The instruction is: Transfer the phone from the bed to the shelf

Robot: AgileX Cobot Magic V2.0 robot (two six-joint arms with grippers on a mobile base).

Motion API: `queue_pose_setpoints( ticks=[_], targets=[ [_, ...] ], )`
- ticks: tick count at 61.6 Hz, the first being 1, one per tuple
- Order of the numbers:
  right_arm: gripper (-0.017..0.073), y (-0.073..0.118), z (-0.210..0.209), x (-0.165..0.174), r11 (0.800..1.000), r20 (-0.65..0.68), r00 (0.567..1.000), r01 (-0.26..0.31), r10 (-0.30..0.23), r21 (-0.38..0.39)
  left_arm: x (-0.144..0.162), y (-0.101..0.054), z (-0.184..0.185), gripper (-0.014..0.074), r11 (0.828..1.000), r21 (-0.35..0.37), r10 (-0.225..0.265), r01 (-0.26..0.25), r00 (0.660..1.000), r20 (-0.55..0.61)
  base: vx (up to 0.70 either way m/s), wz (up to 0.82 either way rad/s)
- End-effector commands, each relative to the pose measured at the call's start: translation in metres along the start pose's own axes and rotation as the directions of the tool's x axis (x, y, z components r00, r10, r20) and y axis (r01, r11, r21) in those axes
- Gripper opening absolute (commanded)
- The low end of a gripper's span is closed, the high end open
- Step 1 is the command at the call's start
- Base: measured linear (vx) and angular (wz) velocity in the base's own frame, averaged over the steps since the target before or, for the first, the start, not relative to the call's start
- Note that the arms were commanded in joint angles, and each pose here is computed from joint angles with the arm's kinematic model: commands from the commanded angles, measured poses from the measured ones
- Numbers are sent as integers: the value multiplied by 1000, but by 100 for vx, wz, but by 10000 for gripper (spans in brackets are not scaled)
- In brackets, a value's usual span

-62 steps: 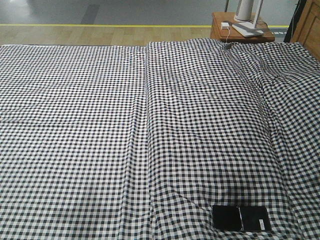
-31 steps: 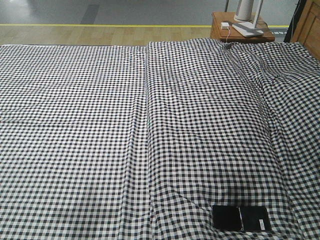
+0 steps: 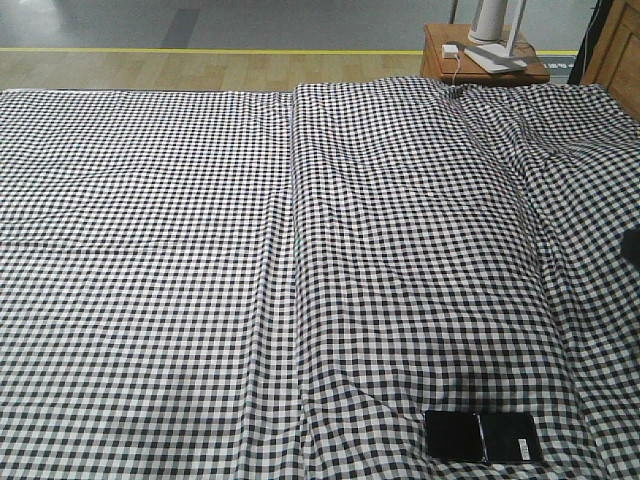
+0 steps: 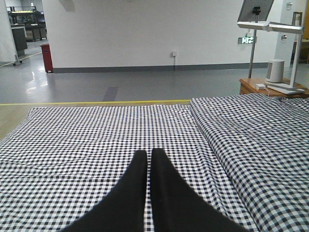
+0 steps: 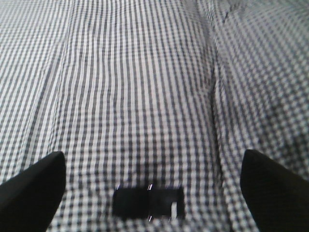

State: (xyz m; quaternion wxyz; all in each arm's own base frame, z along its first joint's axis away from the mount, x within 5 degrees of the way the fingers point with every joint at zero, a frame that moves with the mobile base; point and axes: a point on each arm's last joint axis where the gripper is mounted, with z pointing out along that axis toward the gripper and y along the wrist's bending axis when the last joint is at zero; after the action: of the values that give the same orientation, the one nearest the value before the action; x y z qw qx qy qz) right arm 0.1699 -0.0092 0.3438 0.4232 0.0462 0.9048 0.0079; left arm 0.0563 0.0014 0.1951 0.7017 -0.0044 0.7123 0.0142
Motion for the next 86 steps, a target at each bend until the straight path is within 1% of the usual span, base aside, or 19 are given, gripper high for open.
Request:
queue_pose_setpoints(
  ticks=[1,7,12,18,24,28,29,30,31,38,41,45,52,55,59,63,73,79,86],
  targets=[
    [701,0,8,-14,999,-39,998,-40,40,-4,-15,0,-2,1,1000,2,-19,19,994,103,0,0],
    [698,0,27,-19,999,-180,983,-36,37,8,-15,0,-2,1,1000,2,-19,19,994,103,0,0],
    [696,-1,41,-25,999,-265,964,-24,30,23,-15,0,-2,1,1000,2,-19,19,994,103,0,0],
    [692,-9,58,-32,998,-337,939,-53,63,39,-15,0,-2,1,1000,2,-19,19,994,103,0,0],
    [689,-28,76,-34,995,-394,913,-97,104,37,-15,0,-2,1,1000,2,-19,19,994,103,0,0],
    [687,-44,90,-33,990,-422,897,-141,131,7,-15,0,-2,1,1000,2,-19,19,994,103,0,0],
    [686,-47,92,-33,990,-427,896,-141,125,-5,-15,0,-2,1,1000,2,-19,19,994,103,0,0],
    [686,-52,97,-31,986,-435,889,-164,143,-12,-15,0,-2,1,1000,2,-19,19,994,103,0,0],
    [686,-55,99,-30,986,-440,887,-165,138,-25,-15,0,-2,1,1000,2,-19,19,994,103,0,0],
    [678,-80,128,-19,969,-490,855,-236,171,-74,-15,0,-2,1,1000,2,-19,19,994,103,0,0],
    [676,-90,139,-14,963,-508,841,-258,187,-72,-15,0,-2,1,1000,2,-19,19,994,103,0,0],
    [674,-101,154,-6,961,-531,824,-269,197,-60,-15,0,-2,1,1000,2,-19,19,994,103,0,0],
    [671,-111,184,12,964,-588,791,-257,168,-71,-15,0,-2,1,1000,2,-19,19,994,103,0,0],
    [669,-113,195,19,964,-610,779,-252,147,-89,-15,0,-2,1,1000,2,-19,19,994,103,0,0],
    [668,-114,212,31,956,-637,761,-262,123,-129,-15,0,-2,1,1000,2,-19,19,994,103,0,0],
    [664,-114,229,43,943,-661,744,-282,99,-175,-15,0,-2,1,1000,2,-19,19,994,103,0,0],
    [658,-112,263,73,904,-704,707,-343,70,-254,-15,0,-2,1,1000,2,-19,19,994,103,0,0],
    [654,-111,280,92,883,-724,689,-362,36,-300,-15,0,-2,1,1000,2,-19,19,994,103,0,0],
    [652,-111,297,113,867,-733,680,-371,10,-332,-15,0,-2,1,1000,2,-19,19,994,103,0,0]
  ],
)
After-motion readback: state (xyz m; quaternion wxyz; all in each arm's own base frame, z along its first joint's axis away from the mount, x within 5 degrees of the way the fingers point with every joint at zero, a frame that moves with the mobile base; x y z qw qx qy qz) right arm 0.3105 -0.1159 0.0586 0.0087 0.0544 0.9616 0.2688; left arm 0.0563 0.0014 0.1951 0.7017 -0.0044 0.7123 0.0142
